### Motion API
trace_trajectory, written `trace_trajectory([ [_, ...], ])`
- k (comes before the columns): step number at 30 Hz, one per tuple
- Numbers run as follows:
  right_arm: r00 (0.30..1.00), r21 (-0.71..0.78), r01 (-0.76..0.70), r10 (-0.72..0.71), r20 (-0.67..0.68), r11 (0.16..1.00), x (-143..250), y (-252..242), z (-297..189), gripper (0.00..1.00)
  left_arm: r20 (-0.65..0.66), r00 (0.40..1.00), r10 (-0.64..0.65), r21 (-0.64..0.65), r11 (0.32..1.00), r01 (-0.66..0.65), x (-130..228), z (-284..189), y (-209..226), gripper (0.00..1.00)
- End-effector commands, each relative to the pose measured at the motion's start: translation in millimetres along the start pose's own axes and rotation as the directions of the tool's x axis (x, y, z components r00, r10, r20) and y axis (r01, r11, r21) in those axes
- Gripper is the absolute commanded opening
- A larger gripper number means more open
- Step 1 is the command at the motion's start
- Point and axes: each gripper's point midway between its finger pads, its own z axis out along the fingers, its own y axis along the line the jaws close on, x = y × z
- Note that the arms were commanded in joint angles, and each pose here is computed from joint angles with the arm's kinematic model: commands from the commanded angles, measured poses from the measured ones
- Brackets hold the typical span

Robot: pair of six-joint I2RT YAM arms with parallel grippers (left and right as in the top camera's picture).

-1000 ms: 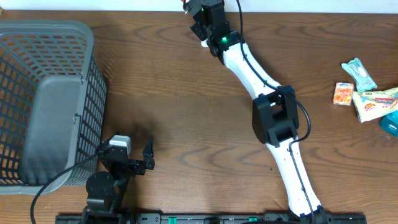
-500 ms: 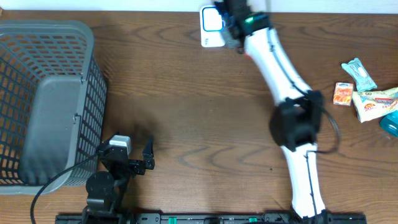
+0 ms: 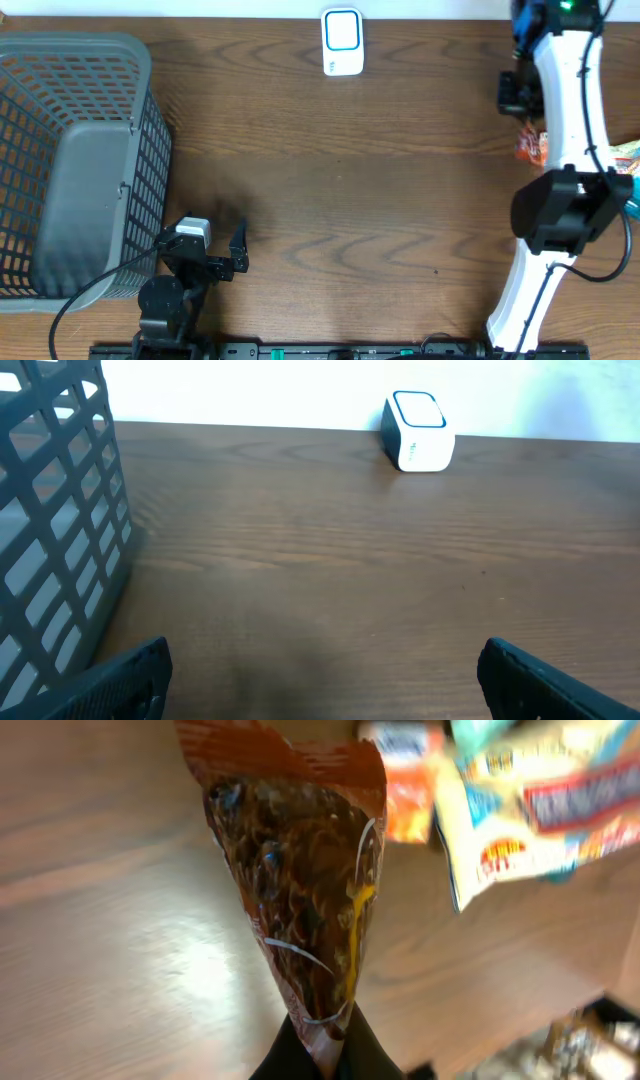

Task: Scan the item barcode
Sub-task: 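Carry the candy bar to the right table edge and release it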

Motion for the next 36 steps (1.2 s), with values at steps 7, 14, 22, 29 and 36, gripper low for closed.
trace_trajectory([
  [7, 0.849, 0.419, -0.407, 0.505, -0.154, 0.812, 61, -110, 95, 0.01, -0.027, 1.0, -0.003, 0.015, 1.0, 0.003, 11, 2, -2, 0.98],
  [14, 0.854, 0.376, -0.491, 0.52, 0.029, 0.786, 19, -155, 143, 0.01, -0.028, 1.0, -0.003, 0.015, 1.0, 0.003, 12, 2, -2, 0.98],
  [22, 0.864, 0.295, -0.504, 0.47, 0.181, 0.812, -31, -166, 135, 0.7, -0.028, 1.0, -0.003, 0.015, 1.0, 0.003, 12, 2, -2, 0.98],
  [29, 0.79, 0.001, -0.549, 0.518, 0.328, 0.836, -62, -157, 20, 0.99, -0.028, 1.0, -0.003, 0.015, 1.0, 0.003, 12, 2, -2, 0.98],
  [36, 0.75, -0.486, -0.177, 0.437, 0.496, 0.856, -36, -89, -145, 0.99, -0.028, 1.0, -0.003, 0.015, 1.0, 0.003, 12, 2, -2, 0.98],
])
